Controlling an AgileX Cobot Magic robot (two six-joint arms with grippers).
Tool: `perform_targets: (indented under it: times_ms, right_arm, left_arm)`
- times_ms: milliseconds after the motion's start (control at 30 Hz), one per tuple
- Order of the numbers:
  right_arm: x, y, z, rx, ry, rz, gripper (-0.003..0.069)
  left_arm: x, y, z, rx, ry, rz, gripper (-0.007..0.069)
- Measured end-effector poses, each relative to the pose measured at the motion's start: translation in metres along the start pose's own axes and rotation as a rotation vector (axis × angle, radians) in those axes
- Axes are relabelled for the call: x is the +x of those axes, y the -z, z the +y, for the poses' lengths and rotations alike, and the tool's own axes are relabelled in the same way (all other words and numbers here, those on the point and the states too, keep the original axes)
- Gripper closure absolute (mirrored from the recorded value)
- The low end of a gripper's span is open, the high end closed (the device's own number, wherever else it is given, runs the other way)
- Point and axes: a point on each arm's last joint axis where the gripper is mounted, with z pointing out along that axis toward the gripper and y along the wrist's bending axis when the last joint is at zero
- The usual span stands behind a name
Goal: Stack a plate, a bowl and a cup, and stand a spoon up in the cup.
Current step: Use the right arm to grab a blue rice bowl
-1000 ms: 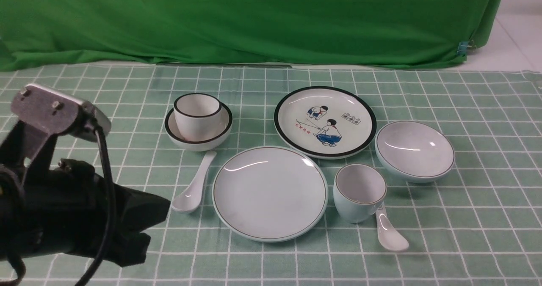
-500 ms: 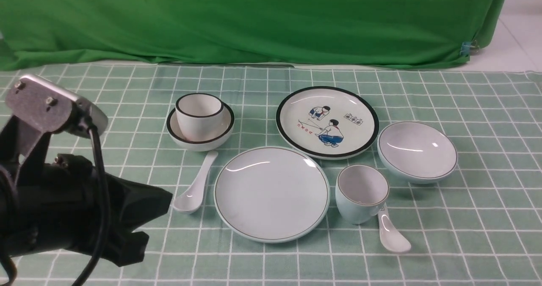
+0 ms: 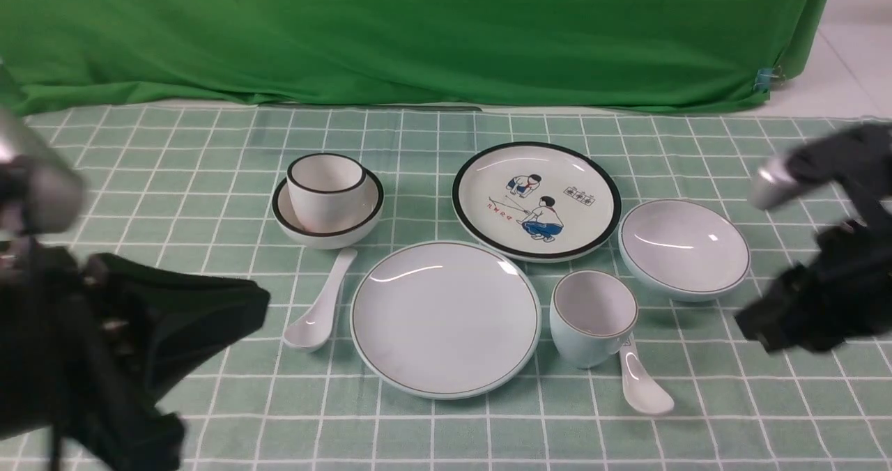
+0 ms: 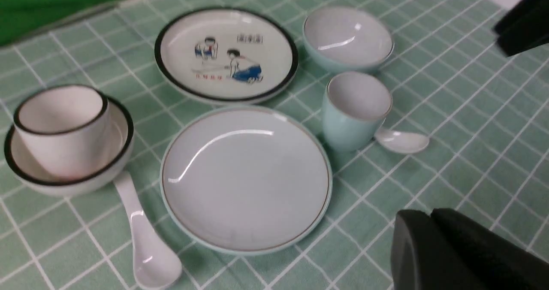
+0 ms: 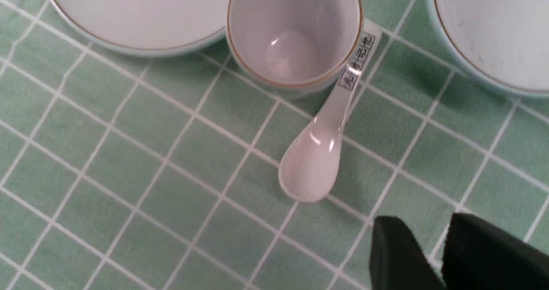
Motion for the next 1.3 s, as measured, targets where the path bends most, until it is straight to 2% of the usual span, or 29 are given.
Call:
perform_targets:
  times_ms: [167,333,433,733,933,1100,1167,1200,1233,1300]
  right_arm:
    - [-0.036,-0.028,-0.019,0.000,0.058,0.092,0.0416]
    - [-0.061,-0.065,-0.035,-0.012,0.116,0.175,0.0302]
    - [-0.069,-0.085,-0.042,-0.022,0.137,0.205,0.0260]
    - [-0.076,-0.134,-0.054,-0.043,0.159,0.274,0.0249]
    - [-0.073,-0.165,-0.062,-0.010,0.201,0.284,0.0249]
    - [-0.072,-0.172,-0.065,0.015,0.226,0.280,0.0288]
    - [-0.073,-0.173,-0.065,0.020,0.230,0.270,0.0333]
    - [-0.073,-0.174,-0.065,0.022,0.233,0.265,0.0384]
    - [-0.073,-0.174,-0.065,0.022,0.233,0.265,0.0391]
    - [-0.076,-0.172,-0.065,0.031,0.240,0.252,0.0468]
  left_arm:
    - [0.002,0.032,-0.017,0.021,-0.054,-0.090,0.0612]
    - [0.008,0.057,-0.031,0.040,-0.100,-0.147,0.0612]
    - [0.009,0.062,-0.034,0.041,-0.110,-0.164,0.0612]
    - [0.010,0.062,-0.034,0.046,-0.112,-0.157,0.0612]
    - [0.010,0.062,-0.034,0.046,-0.112,-0.157,0.0612]
    - [0.010,0.062,-0.035,0.048,-0.112,-0.154,0.0612]
    - [0.011,0.062,-0.035,0.055,-0.113,-0.148,0.0612]
    - [0.012,0.062,-0.036,0.059,-0.113,-0.139,0.0612]
    - [0.012,0.062,-0.036,0.060,-0.113,-0.138,0.0612]
    - [0.014,0.061,-0.037,0.073,-0.116,-0.118,0.0612]
